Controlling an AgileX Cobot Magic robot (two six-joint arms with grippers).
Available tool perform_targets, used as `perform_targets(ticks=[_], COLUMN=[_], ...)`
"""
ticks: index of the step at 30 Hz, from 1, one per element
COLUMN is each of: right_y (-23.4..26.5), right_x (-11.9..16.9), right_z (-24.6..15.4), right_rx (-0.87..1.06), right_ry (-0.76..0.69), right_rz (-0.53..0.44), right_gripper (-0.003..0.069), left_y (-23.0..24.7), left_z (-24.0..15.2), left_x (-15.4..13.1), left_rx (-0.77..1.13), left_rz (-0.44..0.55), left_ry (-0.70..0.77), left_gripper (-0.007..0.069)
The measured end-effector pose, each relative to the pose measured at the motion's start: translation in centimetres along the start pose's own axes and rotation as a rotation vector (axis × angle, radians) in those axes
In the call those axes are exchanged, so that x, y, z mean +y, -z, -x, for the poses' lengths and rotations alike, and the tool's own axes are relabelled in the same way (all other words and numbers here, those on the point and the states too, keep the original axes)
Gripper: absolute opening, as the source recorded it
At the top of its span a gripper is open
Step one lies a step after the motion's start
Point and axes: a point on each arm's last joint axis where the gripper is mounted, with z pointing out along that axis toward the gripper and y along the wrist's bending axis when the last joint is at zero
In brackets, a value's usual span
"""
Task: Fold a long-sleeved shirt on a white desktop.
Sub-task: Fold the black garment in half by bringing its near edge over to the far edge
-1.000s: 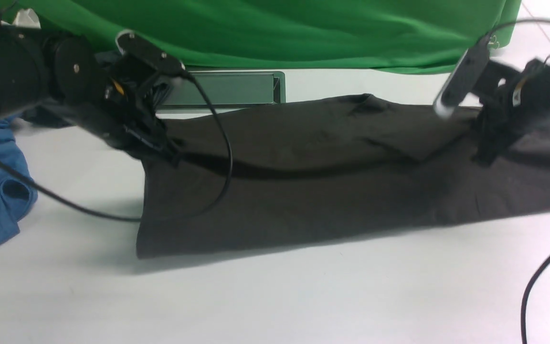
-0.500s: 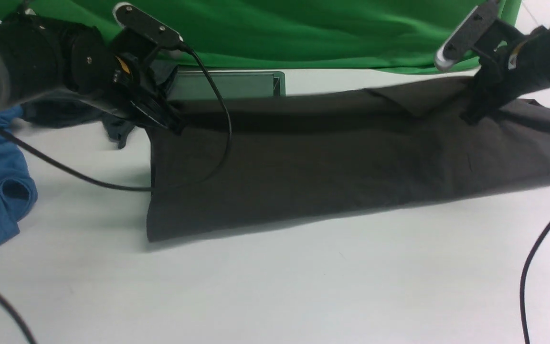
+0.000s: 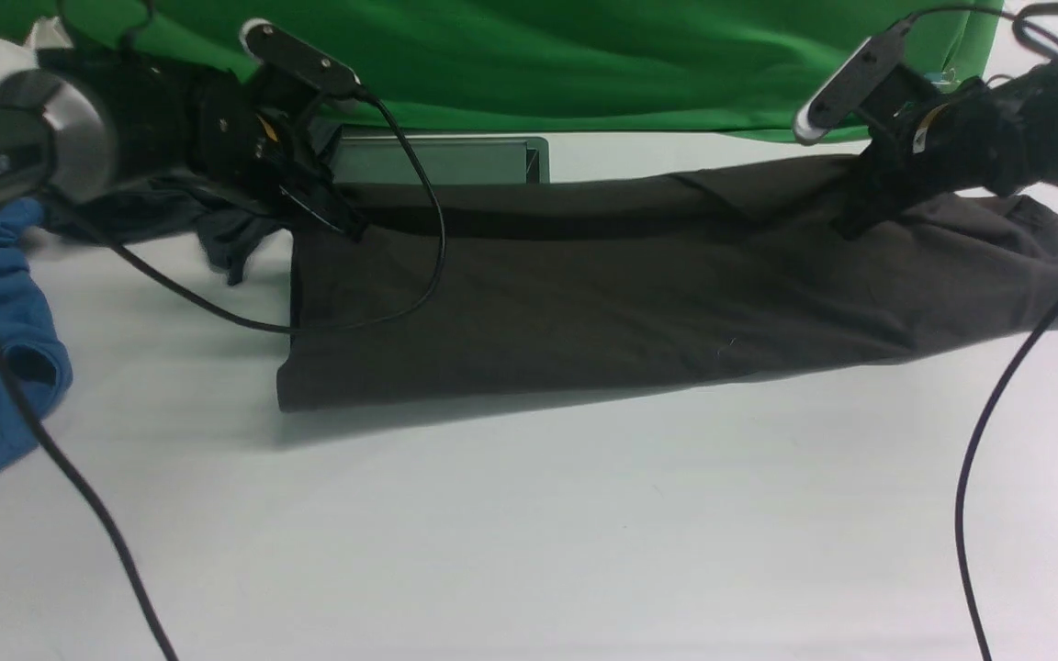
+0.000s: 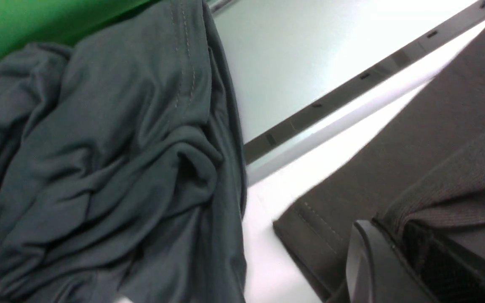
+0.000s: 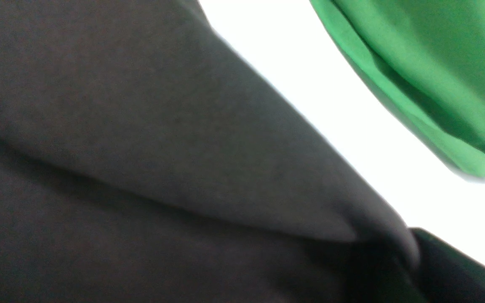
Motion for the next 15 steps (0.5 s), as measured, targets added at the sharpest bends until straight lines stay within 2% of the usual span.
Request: perform_targets(ticks=[2, 3, 4, 5, 7, 9, 11, 13, 15], right_y=[-0.6, -0.8, -0.9, -1.1, -1.3, -1.4, -0.8, 0.3, 2.1], right_x=[0.1, 0.1, 0.1, -0.1, -0.6, -1.0, -2.0, -2.7, -3.4], right_z=[0.2, 0.2, 0.3, 0.2, -0.1, -0.4, -0.9, -1.1, -0.7], right_rx=[-0.038, -0.061, -0.069, -0.087, -0.109, -0.108, -0.080, -0.033, -0.002], right_ry=[-0.010, -0.021, -0.024, -0.046, -0.090, -0.116, -0.183, -0.248, -0.308], right_rz=[-0.010, -0.018, -0.020, -0.028, -0.042, -0.048, -0.059, -0.059, -0.056], right_gripper=[0.0248, 0.0333, 0.0344, 0.0404, 0.0440, 0.0437, 0.0393, 0.0325, 0.0218], left_y=[-0.9, -1.3, -1.4, -1.8, -2.5, -2.8, -3.0, -2.9, -2.4], left_z=[-0.2, -0.3, -0.4, -0.6, -1.0, -1.2, -1.4, -1.5, -1.4], left_x=[-0.1, -0.1, 0.0, 0.1, 0.4, 0.7, 1.5, 2.2, 2.8], left_rx=[-0.007, -0.013, -0.012, -0.020, -0.022, -0.029, -0.049, -0.068, -0.084], left_rz=[0.005, 0.008, 0.009, 0.014, 0.027, 0.037, 0.060, 0.078, 0.093], left_ry=[-0.014, -0.015, -0.014, -0.013, -0.027, -0.033, -0.035, -0.025, 0.010], left_gripper=[0.0061, 0.0080, 0.0080, 0.0112, 0.0166, 0.0203, 0.0278, 0.0332, 0.0362])
